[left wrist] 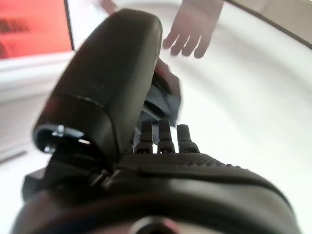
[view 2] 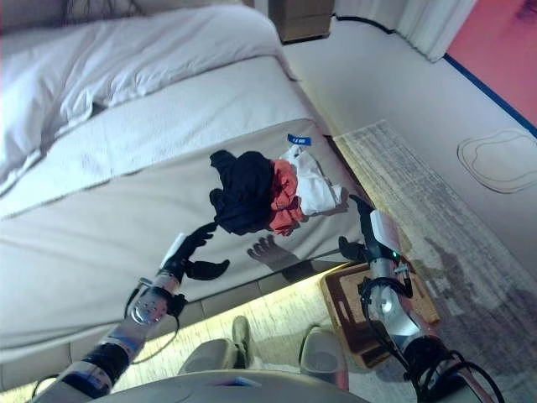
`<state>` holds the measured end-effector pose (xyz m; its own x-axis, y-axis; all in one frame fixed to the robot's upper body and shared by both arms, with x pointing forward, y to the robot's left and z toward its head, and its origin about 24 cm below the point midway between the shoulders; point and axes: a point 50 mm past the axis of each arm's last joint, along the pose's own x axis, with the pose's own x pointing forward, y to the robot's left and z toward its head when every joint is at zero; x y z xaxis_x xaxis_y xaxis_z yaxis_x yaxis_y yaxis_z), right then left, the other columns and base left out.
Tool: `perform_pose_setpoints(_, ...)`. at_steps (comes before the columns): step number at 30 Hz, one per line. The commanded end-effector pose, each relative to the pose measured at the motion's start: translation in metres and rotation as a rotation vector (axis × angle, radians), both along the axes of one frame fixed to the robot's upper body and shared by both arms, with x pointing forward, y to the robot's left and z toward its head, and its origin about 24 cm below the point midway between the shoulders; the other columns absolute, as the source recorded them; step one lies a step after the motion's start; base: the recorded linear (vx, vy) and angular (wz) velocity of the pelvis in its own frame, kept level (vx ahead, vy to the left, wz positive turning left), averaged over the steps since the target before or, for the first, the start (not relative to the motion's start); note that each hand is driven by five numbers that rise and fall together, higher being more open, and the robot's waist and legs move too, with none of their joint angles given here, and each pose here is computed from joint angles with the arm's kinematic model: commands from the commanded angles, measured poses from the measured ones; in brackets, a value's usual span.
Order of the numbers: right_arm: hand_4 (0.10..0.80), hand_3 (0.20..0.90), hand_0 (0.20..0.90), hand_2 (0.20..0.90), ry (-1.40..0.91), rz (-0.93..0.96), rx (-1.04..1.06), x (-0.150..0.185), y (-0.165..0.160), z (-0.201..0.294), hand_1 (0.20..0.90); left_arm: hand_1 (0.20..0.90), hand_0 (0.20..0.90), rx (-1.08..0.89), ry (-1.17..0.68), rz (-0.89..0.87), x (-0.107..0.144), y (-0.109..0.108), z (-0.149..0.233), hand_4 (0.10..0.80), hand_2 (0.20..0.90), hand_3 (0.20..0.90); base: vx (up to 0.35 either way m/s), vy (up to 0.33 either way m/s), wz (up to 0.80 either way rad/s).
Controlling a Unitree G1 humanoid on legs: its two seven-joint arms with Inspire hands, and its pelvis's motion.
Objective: Pick up the clothes from the bed and place them into the basket
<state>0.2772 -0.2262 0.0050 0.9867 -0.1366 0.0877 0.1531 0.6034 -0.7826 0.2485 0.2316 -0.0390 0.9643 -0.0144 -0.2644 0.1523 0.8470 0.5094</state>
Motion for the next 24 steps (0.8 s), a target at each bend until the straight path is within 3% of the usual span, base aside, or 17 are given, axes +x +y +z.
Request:
perform_pose_setpoints(1, 0.8, 0.9, 0.9, 0.9, -0.302, -0.024, -0.034, 0.067, -0.01, 0.104, 0.9, 0.9, 0.9, -0.12, -0.219, -0.066, 0.023, -0.023, 0.04, 0.8, 0.9, 0.9, -0.028, -0.154, 0.58)
perform_pose_setpoints(14, 0.8, 0.9, 0.9, 0.9, -0.361, -0.189, -0.151, 0.098, -0.061, 0.197, 0.9, 0.9, 0.9, -0.361, -0.432, -0.128, 0.028, -0.037, 0.089, 0.8, 0.9, 0.9, -0.024, -0.025, 0.24)
perform_pose_setpoints(24, 0.8, 0.9, 0.9, 0.9, -0.27, -0.361, -0.212, 0.099, -0.096, 0.216, 0.9, 0.9, 0.9, -0.628, -0.686, -0.105, 0.025, -0.041, 0.139, 0.8, 0.9, 0.9, -0.014, 0.004, 0.09)
